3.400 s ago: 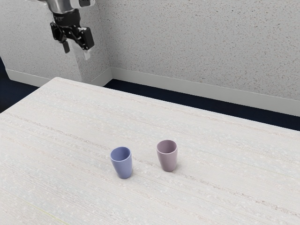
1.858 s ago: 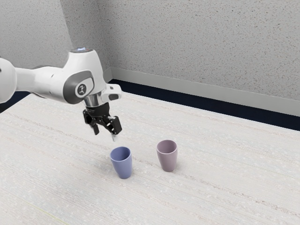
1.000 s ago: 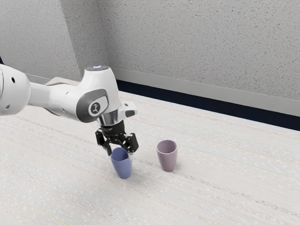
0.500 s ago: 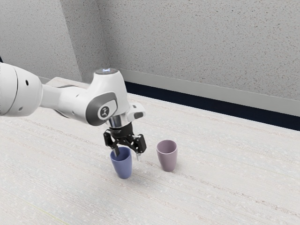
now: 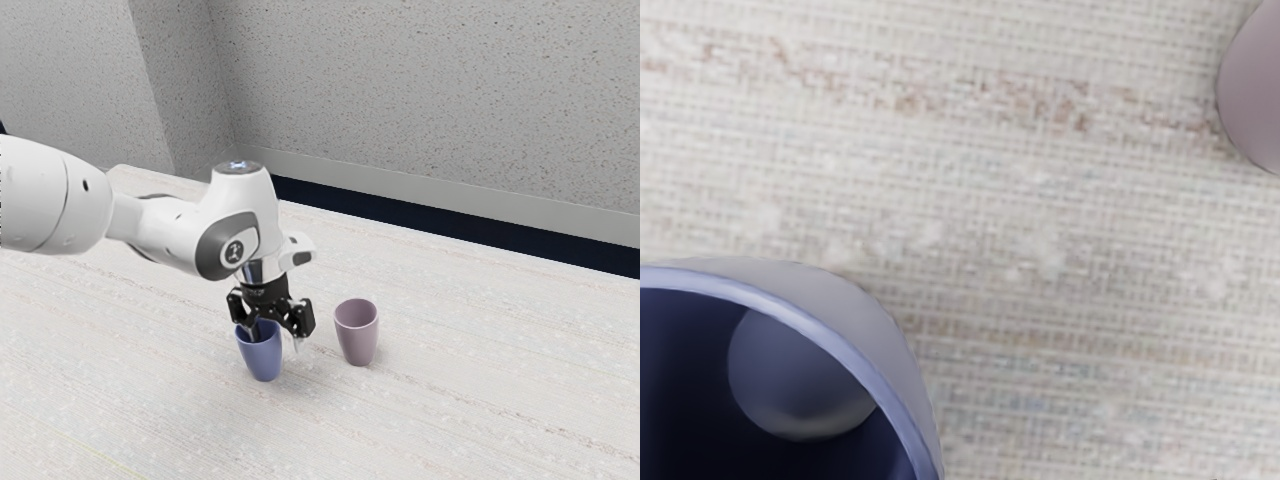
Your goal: Place the left cup onto the right cup
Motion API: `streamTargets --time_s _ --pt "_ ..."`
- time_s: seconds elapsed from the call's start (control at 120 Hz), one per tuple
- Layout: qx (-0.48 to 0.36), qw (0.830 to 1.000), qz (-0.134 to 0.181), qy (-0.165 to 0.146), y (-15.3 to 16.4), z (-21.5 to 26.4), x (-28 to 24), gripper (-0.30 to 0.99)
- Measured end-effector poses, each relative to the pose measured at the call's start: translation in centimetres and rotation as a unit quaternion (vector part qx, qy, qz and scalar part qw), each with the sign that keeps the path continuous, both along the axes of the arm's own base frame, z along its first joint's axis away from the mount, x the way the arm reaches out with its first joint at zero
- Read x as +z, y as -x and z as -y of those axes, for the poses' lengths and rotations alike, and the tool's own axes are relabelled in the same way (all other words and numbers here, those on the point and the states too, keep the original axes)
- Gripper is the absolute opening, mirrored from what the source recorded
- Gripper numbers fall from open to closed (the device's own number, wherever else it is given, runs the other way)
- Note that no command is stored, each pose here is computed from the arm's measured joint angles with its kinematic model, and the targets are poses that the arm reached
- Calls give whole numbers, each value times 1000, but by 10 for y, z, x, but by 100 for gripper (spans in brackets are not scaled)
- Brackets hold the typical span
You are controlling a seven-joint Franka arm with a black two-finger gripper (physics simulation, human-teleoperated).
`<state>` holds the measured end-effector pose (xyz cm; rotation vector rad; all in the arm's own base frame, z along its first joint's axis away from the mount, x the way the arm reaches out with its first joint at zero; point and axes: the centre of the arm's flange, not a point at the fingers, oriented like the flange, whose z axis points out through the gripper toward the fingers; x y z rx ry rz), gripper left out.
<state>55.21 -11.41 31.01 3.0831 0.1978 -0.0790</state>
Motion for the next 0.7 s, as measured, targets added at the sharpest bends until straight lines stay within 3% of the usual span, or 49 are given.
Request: streamTargets --time_s 0.283,0.7 --pt "5 1000 -7 0 1 1 -9 27" --pt "15 1000 -10 -1 2 0 -12 -4"
